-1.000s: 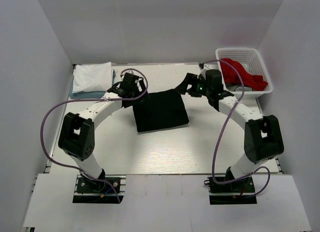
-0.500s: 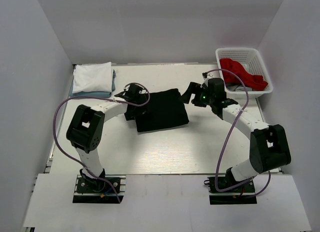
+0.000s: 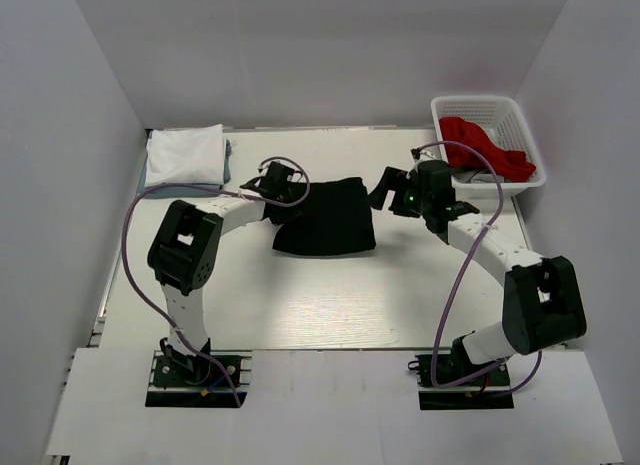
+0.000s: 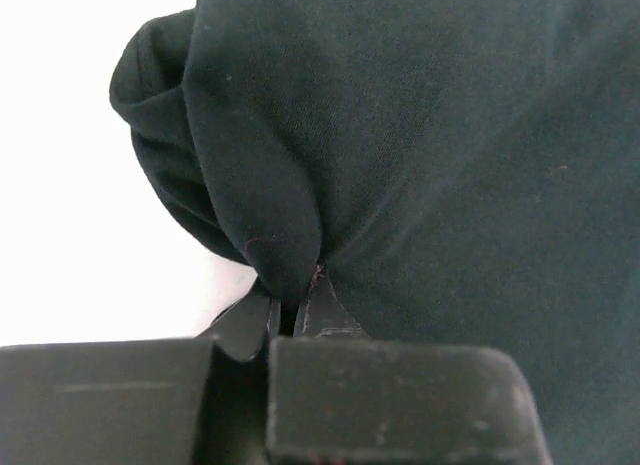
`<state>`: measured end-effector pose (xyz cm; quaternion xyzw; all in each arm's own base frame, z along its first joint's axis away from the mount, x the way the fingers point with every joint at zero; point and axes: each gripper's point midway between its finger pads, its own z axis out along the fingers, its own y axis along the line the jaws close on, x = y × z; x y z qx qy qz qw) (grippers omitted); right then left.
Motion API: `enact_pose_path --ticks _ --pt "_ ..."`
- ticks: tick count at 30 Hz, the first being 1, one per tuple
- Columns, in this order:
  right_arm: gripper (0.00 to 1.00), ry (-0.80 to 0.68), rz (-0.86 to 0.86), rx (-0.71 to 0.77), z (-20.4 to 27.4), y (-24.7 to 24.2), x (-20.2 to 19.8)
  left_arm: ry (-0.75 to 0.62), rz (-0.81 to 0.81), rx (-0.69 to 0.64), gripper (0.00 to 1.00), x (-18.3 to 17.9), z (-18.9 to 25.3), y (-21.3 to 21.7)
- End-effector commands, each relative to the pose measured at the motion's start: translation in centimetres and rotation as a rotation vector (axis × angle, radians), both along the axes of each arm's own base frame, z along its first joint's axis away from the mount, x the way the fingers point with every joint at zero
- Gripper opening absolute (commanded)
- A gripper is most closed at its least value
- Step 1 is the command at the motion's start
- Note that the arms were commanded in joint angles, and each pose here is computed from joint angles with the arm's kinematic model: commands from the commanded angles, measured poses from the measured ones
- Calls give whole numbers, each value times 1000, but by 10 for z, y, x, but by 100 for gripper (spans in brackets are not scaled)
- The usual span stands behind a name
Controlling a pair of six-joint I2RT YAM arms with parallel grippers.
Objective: Fold and stack the t-shirts
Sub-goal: Put the neatly folded tshirt into the corner of the board with the left arm
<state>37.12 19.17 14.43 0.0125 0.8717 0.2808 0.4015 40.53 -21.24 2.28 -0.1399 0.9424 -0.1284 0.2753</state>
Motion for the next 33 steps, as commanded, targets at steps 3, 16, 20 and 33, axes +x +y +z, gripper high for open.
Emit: enact_pose_path --ticks 3,16,20,33 --pt "90 -22 -80 -76 -4 -23 -1 14 -36 263 0 10 -1 27" --pt "90 -64 -324 -247 -17 -85 -11 -343 -88 656 0 83 141 88" --pt "90 -26 -420 -347 -35 -111 -17 -405 -84 708 0 101 182 102" --pt "90 32 -454 -388 -50 -124 -12 -499 -98 787 0 133 254 159"
